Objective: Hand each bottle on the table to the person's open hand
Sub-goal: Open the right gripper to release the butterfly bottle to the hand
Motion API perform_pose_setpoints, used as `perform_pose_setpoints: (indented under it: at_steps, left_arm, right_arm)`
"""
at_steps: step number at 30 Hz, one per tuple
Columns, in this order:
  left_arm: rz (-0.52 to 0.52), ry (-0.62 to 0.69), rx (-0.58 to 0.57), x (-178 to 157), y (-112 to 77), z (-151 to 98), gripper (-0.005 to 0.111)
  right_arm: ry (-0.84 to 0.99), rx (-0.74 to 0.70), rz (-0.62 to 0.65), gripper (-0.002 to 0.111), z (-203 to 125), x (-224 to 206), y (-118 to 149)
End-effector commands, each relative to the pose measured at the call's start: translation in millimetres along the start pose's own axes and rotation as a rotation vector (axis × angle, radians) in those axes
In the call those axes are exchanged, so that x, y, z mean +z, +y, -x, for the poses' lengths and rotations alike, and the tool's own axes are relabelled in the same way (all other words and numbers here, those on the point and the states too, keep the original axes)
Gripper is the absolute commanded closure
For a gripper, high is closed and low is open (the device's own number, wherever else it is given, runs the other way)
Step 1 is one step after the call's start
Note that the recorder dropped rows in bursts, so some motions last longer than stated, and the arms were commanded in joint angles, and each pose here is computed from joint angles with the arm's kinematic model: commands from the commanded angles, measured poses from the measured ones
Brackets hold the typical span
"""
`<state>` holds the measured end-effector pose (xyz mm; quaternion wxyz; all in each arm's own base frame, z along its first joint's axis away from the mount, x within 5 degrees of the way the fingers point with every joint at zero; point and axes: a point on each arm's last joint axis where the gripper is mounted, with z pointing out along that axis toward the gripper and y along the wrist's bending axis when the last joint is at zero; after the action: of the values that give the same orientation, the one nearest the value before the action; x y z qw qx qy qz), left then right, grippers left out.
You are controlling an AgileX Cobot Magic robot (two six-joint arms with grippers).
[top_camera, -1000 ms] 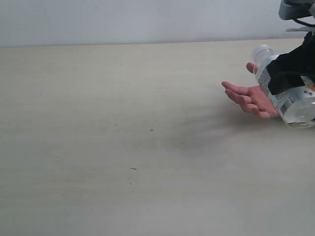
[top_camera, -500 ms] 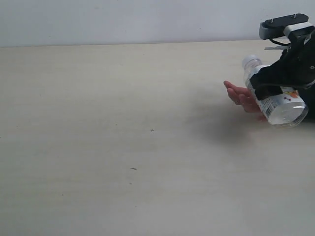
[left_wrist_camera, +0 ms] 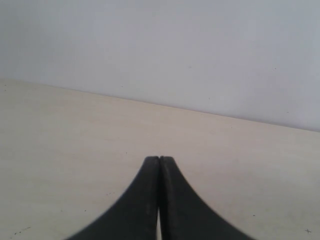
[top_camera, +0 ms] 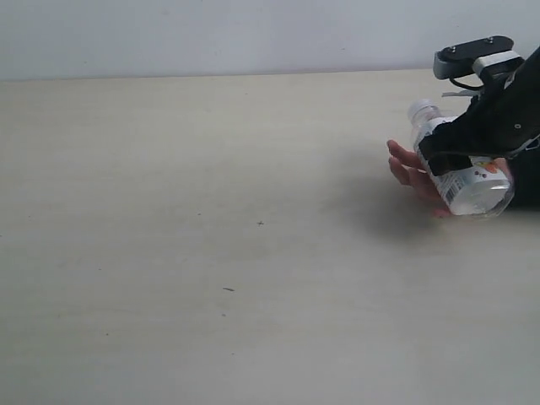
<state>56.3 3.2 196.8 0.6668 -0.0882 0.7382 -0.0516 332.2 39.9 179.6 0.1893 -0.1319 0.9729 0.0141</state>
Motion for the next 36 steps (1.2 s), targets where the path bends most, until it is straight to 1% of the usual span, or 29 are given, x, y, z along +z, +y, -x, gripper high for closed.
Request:
perform_pose_setpoints:
  at_steps: [1,3,6,14,16,28,33,36]
  left_arm:
    - [-0.001,-0.006,-0.006,0,0.1,-1,0.107]
    - [-0.001,-0.006,-0.006,0,0.1,-1,0.107]
    - [-0.001,-0.006,-0.006,0,0.1,-1,0.107]
    - [-0.001,-0.006,-0.006,0,0.1,-1,0.107]
    - [-0.001,-0.006,-0.006,0,0.1,-1,0.107]
    - [-0.001,-0.006,-0.006,0,0.1,-1,0.107]
    - [-0.001,-0.006,-0.006,0,0.1,-1,0.107]
    - [-0.001,-0.006,-0.006,0,0.1,-1,0.107]
  right_arm:
    - [-0.005,-0.009,-0.008,0.106,0,2,-2]
    - [-0.005,-0.009,-0.008,0.100,0,2,-2]
    - [-0.005,-0.009,-0.008,0.086,0,2,-2]
    - [-0.006,0.001,-0.003,0.042,0,2,-1]
    - [-0.006,0.003,-0.003,0.037,0,2,-1]
    - [-0.026,0.014,-0.009,0.036,2,1,-2]
    - [-0.059,-0.045,-0.038,0.036,3,-20,-3]
    - [-0.132,-0.051,-0.054,0.036,6,-47,-3]
